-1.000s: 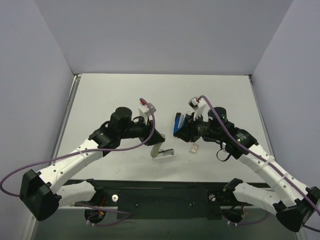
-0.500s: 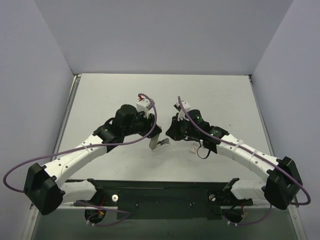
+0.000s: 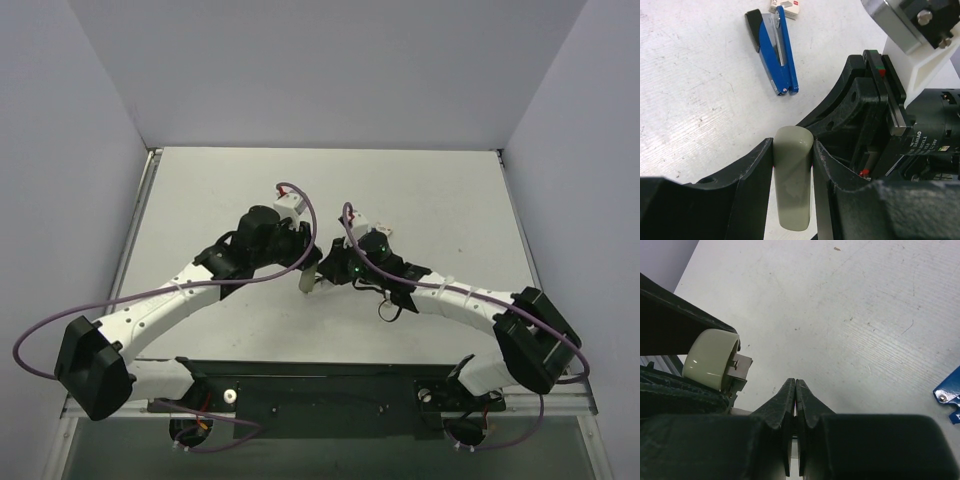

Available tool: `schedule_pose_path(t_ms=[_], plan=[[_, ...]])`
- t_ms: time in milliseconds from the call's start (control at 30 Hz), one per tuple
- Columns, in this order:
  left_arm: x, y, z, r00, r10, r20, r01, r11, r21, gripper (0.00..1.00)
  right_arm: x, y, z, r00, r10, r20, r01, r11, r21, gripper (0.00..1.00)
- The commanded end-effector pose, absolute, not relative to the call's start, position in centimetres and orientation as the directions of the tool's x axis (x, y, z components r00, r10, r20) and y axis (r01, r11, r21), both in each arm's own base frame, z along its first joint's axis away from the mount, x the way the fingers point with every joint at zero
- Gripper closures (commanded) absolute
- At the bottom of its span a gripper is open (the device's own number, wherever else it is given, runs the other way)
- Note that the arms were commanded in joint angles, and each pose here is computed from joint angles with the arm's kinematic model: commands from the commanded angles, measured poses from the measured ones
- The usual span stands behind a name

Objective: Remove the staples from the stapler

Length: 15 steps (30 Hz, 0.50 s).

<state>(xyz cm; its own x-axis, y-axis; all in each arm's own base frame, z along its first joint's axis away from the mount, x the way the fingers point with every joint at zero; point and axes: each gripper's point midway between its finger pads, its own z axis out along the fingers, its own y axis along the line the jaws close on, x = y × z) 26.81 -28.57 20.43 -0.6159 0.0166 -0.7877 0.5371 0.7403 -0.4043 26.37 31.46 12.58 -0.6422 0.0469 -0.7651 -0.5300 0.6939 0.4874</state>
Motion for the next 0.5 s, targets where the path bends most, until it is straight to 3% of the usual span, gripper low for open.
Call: schedule_pose_path(t_ms=[0,467], plan=[[28.5,-29.1,23.4,-0.568,-0.06,-0.821,0.516,0.751,-0.411,1.0,26.2,33.4,13.6,-0.609,0.09,-0.788,-0.593,0.609,0.527,1.0],[31.2,-28.7,22.8,-0.548,-0.096,-0.831,0.431,0.819,-0.379,1.0,23.7,35.8,12.1,-0.645,0.142,-0.751,-0.611,0.493,0.619,1.0]])
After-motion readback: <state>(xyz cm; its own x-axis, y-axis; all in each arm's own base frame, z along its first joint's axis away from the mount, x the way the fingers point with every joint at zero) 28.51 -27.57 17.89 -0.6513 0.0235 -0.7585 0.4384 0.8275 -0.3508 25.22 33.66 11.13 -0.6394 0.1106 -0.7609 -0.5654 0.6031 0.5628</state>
